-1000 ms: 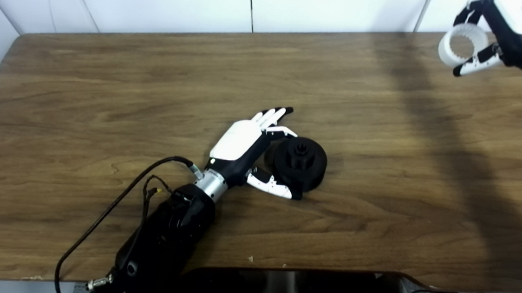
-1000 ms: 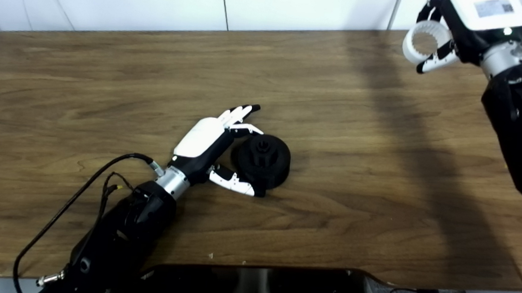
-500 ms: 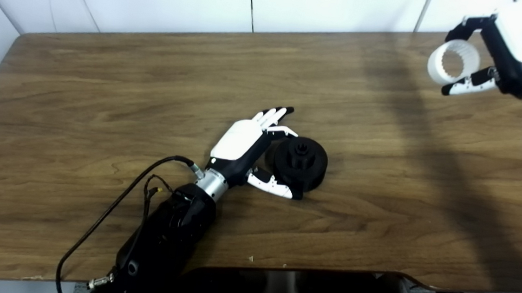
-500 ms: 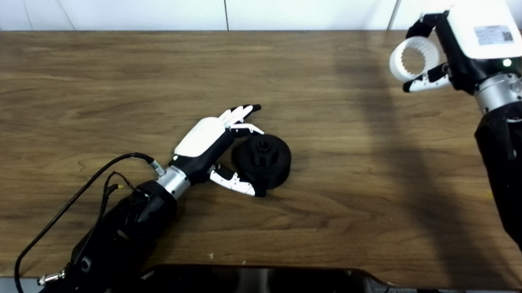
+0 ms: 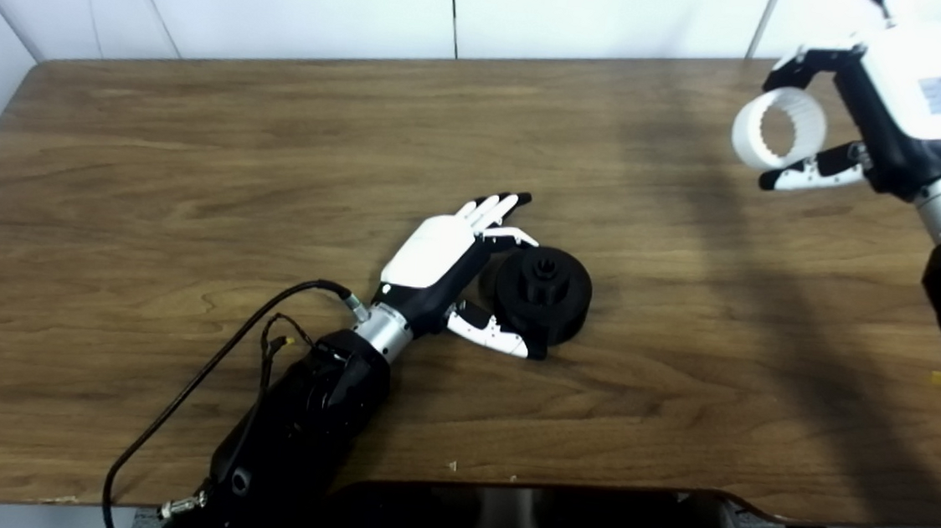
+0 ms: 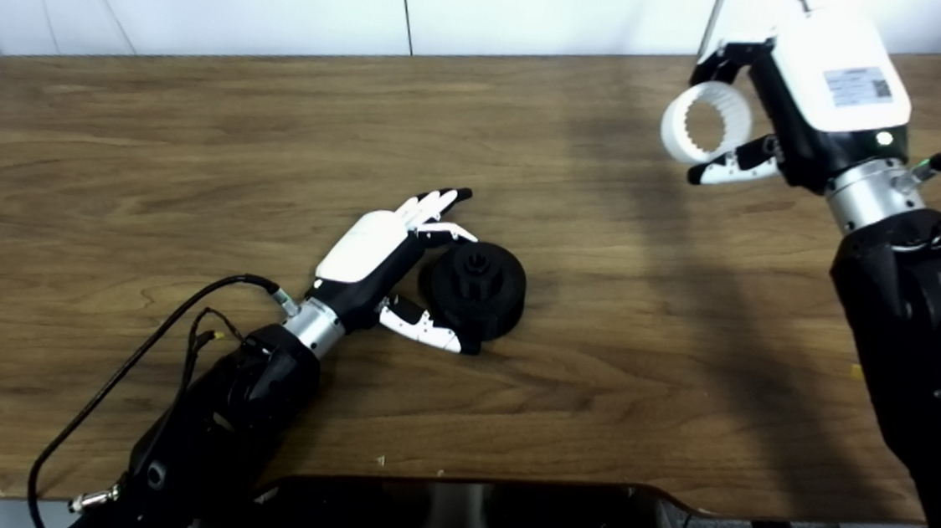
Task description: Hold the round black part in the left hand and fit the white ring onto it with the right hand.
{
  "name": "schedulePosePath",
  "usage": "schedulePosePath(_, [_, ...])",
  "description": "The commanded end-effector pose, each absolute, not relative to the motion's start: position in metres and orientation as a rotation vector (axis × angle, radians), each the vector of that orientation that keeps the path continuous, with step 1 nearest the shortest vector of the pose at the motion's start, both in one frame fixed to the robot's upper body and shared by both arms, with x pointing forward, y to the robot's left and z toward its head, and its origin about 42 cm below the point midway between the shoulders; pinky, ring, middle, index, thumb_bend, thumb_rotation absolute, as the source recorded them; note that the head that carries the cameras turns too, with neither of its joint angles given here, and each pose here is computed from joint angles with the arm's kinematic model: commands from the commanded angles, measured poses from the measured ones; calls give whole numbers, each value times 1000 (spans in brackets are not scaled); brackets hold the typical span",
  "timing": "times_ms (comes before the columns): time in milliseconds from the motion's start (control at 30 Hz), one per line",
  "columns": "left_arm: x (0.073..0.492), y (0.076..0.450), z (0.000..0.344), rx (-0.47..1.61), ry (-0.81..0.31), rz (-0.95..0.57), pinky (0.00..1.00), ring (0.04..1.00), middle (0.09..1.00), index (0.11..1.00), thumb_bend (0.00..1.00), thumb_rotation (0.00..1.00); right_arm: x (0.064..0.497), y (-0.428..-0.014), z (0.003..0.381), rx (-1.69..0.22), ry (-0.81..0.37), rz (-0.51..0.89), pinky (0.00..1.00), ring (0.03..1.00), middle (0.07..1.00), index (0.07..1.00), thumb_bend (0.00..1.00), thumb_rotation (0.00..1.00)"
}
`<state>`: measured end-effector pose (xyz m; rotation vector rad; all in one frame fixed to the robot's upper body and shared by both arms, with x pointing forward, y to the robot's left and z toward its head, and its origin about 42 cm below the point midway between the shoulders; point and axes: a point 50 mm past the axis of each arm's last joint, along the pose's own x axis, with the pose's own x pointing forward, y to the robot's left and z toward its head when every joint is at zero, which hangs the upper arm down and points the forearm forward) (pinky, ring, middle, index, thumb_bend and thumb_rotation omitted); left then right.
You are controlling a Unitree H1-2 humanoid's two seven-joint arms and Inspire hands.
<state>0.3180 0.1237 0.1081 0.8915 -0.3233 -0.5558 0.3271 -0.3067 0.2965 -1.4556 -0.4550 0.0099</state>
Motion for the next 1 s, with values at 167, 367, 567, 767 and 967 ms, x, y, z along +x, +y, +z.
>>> schedulePosePath(167, [305,120,83,952,-242,-634,1000,1000,1000,632,1000,368,318,-287,312,-1449,-535,34,994,716,565,495,513,165])
schedulePosePath(367, [306,119,83,948,-244,-634,1000,1000,1000,632,1000,359,313,-276,311,-1438,-548,68,973,718,573,495,513,164])
schedulePosePath(567, [307,119,84,947,-240,-633,1000,1000,1000,632,1000,361,309,-268,307,-1423,-571,119,976,713,565,495,511,165])
schedulePosePath(767, [307,119,85,950,-241,-628,1000,1000,1000,633,1000,358,303,-258,301,-1426,-586,167,956,706,559,495,514,163])
schedulePosePath(967, [307,118,86,953,-239,-631,1000,1000,1000,636,1000,365,296,-245,294,-1414,-576,248,993,719,574,496,512,164])
